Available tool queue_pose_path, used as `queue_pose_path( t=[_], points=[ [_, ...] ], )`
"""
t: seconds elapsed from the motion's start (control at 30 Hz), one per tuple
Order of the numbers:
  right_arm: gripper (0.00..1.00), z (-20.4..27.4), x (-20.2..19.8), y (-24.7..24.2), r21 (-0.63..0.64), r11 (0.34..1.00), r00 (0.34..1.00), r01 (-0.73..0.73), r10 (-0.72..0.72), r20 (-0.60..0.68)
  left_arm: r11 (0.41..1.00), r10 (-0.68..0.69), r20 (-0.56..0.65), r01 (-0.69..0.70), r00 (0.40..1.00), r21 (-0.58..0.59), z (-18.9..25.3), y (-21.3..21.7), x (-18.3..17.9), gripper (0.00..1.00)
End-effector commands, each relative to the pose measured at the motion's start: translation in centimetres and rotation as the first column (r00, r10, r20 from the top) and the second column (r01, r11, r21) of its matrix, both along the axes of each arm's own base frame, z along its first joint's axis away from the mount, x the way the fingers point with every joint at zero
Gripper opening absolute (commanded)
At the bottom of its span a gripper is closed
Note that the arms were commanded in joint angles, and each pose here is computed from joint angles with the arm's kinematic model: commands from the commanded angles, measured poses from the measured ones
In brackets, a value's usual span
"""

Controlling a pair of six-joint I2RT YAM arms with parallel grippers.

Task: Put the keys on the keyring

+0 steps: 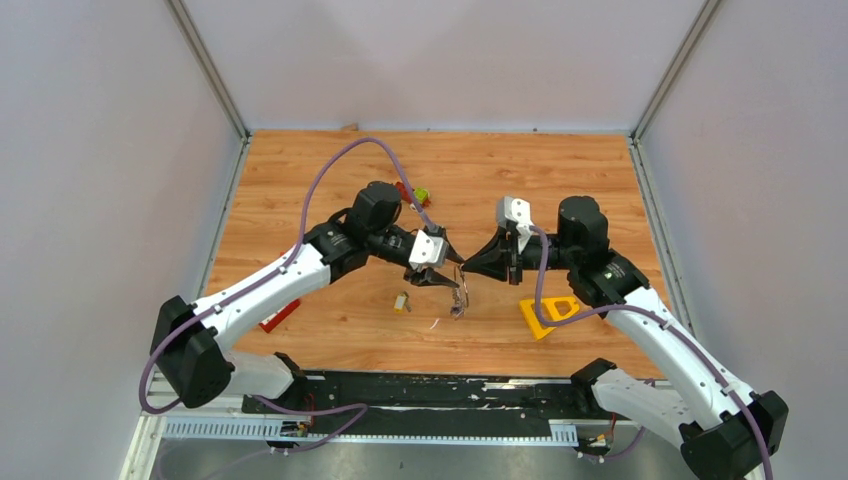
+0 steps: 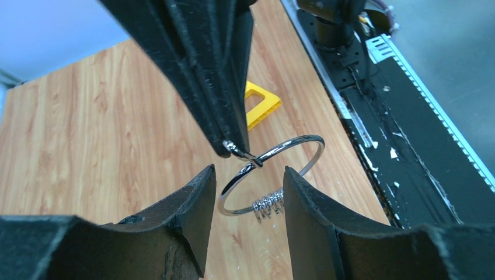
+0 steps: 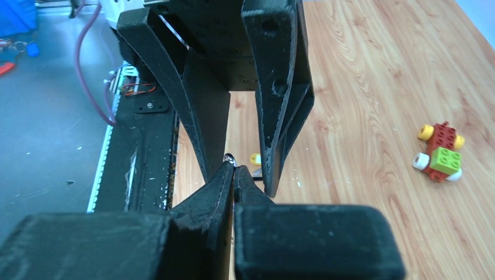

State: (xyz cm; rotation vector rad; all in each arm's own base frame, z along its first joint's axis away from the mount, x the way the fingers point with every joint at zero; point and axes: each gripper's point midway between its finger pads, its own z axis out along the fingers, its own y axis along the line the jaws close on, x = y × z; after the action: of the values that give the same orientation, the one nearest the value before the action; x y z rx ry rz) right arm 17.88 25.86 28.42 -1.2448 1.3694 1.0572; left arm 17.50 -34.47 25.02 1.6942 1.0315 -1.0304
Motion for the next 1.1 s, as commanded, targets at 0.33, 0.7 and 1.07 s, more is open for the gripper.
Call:
queue_pose_path(
  t=[0.33,0.7,1.07],
  points=[
    [0.0,1.8,-2.2,0.6,0.065,0.983,0.985,-0.169,0.166,0.049,0.989,-0.14,0.002,0.14,0.99,-0.041,0.9,-0.7,-2.9,0.4],
    [0.0,1.2,-2.7,0.6,0.061,0.976,0.977,-0.211,0.208,0.047,0.983,-0.179,-0.02,0.177,0.984,-0.057,1.7,-0.7,-3.5,0.33],
    [0.0,1.0,-1.1,0.5,0.041,0.993,0.993,-0.111,0.109,0.05,0.999,-0.02,0.047,0.022,0.999,-0.033,2.2,-0.3,-1.4,0.46]
  ],
)
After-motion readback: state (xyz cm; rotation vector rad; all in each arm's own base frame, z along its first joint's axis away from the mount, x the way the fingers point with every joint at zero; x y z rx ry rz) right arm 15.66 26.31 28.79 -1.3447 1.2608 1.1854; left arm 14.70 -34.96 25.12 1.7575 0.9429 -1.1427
